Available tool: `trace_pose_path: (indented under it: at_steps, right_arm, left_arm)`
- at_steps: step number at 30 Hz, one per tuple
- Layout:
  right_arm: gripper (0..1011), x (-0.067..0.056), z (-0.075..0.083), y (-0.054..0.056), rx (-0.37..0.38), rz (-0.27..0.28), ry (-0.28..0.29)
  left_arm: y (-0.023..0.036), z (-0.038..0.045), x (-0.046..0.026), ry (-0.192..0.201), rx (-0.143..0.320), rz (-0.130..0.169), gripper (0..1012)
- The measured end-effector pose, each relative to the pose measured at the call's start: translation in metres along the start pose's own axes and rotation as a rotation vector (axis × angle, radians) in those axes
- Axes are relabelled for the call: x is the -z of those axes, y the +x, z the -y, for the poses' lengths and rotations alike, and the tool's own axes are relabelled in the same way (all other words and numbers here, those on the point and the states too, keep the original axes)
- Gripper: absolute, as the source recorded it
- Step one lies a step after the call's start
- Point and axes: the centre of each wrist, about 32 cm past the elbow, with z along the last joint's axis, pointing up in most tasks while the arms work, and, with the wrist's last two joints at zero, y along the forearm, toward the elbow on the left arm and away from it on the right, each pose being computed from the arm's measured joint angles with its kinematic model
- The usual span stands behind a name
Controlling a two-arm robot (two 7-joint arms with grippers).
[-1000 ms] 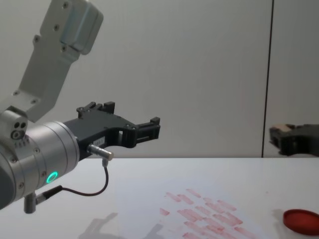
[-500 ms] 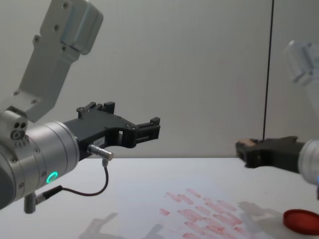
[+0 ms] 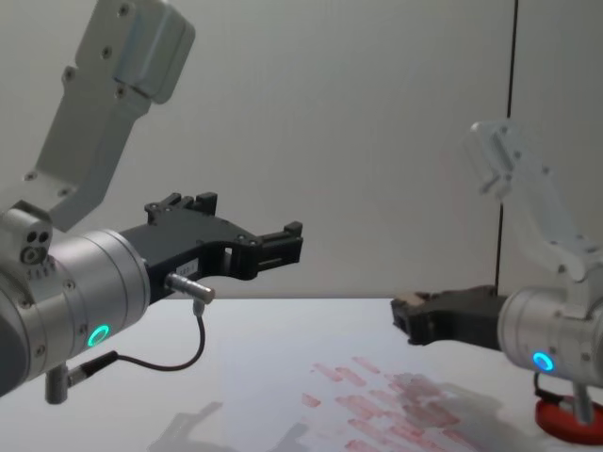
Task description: Use the one hand to pick up the stamp and affix it onto the A4 paper.
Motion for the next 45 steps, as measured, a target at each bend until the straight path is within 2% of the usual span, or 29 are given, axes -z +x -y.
trace_pose_path:
  at_steps: [18,31,45]
  right_arm:
    - [220,0.01,-0.029,-0.009,-0.038,0.015,-0.095]
    - [219,0.017,-0.038,-0.011,-0.048,-0.003,-0.13]
    - [219,0.017,-0.043,-0.011,-0.053,-0.013,-0.163]
  left_arm:
    - [0.0,0.0,0.0,0.0,0.0,0.0,993]
    - [0.0,0.0,0.0,0.0,0.0,0.0,993]
    - [0.0,0.0,0.0,0.0,0.0,0.0,993]
